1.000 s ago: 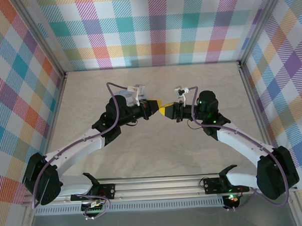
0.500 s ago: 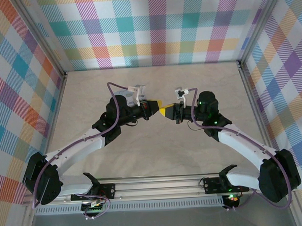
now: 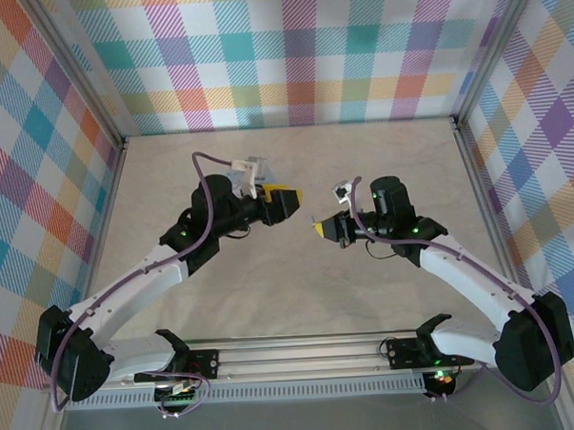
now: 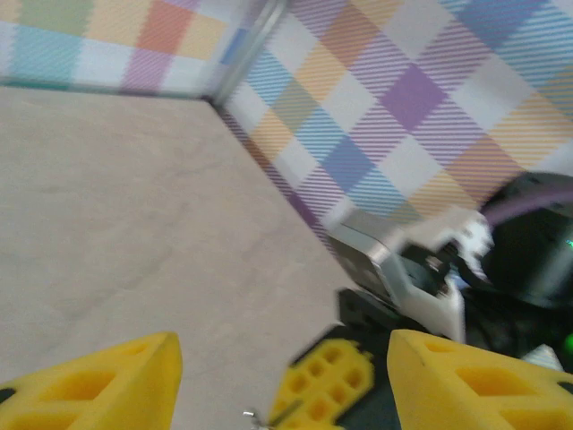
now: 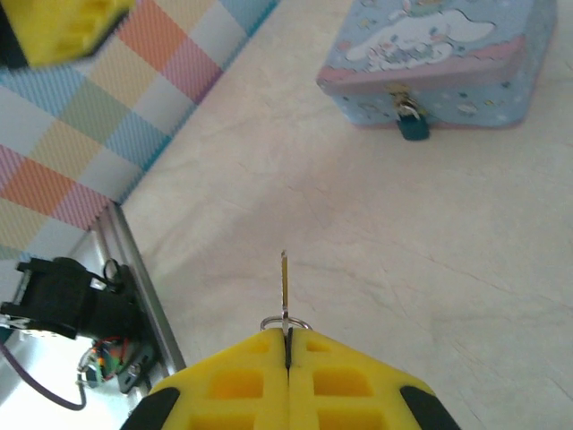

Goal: Unlock a padlock with a key

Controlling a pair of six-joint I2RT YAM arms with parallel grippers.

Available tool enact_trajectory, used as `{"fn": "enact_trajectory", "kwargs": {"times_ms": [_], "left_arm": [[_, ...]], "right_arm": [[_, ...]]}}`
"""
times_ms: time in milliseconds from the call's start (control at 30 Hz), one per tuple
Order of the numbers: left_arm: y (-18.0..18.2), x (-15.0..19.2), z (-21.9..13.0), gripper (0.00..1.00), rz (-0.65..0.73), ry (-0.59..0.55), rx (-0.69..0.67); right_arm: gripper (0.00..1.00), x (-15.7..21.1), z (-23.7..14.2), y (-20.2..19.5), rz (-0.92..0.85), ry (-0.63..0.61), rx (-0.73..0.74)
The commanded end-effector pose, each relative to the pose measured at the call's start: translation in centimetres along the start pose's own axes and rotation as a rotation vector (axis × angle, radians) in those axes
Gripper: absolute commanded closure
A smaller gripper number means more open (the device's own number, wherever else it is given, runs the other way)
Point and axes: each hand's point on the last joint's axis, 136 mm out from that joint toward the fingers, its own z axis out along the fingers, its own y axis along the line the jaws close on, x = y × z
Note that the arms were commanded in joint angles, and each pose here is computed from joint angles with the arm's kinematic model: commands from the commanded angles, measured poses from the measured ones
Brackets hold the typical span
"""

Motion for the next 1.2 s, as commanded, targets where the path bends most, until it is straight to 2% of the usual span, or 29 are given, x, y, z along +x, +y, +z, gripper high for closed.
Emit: {"fn": "enact_trajectory", "kwargs": {"times_ms": [0, 200, 467, 700, 1167], "left_arm": [[5.3, 1.1, 0.4, 0.33, -0.051, 0.101, -0.144], [12.4, 1.1, 3.2, 0.30, -0.083, 0.185, -0.302], [18.6, 1.9, 5.9, 0.29, -0.009, 0.314, -0.531], [21.9, 3.9, 7.0, 0.29, -0.007, 0.392, -0.629], [24.2, 7.2, 9.7, 0.29, 0.023, 0.505, -0.640]], "right_arm": [[0.99, 0.6, -0.7, -0.8, -0.028, 0.034, 0.073], [1.00, 1.7, -1.1, -2.9, 0.036, 0.076, 0.198], [1.00, 3.2, -2.5, -4.7, 0.104, 0.094, 0.334], [0.99, 3.9, -3.1, -5.7, 0.127, 0.098, 0.400], [0.99, 4.2, -3.1, -6.0, 0.141, 0.113, 0.416]]}}
